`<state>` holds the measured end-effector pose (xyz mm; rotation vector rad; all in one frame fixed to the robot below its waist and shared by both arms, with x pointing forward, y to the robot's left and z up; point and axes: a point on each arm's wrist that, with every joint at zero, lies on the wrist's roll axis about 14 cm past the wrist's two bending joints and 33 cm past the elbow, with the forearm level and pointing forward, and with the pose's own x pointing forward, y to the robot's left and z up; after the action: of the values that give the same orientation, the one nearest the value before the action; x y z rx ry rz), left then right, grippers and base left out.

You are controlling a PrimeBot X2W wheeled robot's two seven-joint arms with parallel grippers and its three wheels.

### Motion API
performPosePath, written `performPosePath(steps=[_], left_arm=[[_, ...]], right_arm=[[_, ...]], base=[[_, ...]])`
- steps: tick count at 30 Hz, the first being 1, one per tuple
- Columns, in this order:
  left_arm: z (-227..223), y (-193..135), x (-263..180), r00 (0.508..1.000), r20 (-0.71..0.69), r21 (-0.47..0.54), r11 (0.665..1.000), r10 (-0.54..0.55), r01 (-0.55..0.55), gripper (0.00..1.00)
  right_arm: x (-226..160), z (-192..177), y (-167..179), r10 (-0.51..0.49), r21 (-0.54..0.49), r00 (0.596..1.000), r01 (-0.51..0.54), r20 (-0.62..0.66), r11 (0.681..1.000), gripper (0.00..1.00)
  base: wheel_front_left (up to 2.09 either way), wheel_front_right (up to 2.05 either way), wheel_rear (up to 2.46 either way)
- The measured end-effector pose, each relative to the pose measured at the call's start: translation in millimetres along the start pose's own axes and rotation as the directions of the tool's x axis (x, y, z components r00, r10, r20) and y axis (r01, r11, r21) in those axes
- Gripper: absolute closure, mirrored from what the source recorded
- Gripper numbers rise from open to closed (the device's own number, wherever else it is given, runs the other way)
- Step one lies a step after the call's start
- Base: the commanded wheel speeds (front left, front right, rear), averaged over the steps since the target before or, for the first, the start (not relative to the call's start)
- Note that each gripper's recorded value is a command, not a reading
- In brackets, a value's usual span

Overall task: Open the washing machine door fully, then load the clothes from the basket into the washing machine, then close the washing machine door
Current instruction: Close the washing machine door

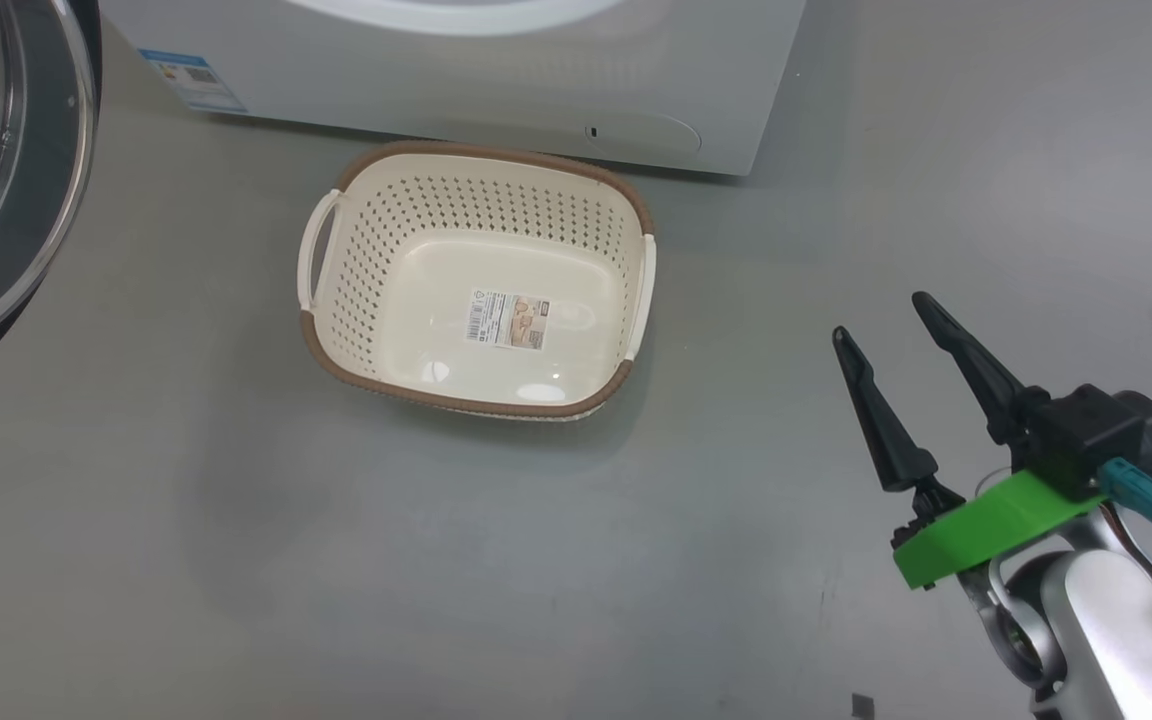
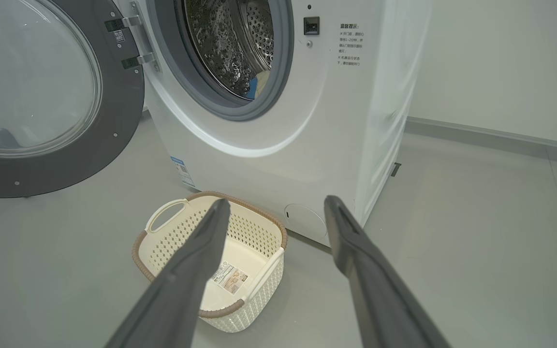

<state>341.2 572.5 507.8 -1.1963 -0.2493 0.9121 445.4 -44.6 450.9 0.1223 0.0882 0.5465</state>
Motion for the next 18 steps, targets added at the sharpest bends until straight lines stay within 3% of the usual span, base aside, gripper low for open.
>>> performPosePath(steps=[9, 18], left_arm=[[-23, 7, 3, 0.995, -0.092, 0.022, 0.999, 0.041, -0.039, 1.0], [-30, -4, 0, 0.983, -0.182, 0.019, 1.0, 0.006, -0.003, 1.0]], right_arm=[[1, 0, 0, -0.001, 0.003, 1.0, 0.001, 0.001, 1.0, 0.0], [2, 2, 1, 0.003, 0.002, 1.0, -0.003, 0.006, 1.0, 0.0]], base=[[0.0, 0.0, 0.0], [0.0, 0.0, 0.0]])
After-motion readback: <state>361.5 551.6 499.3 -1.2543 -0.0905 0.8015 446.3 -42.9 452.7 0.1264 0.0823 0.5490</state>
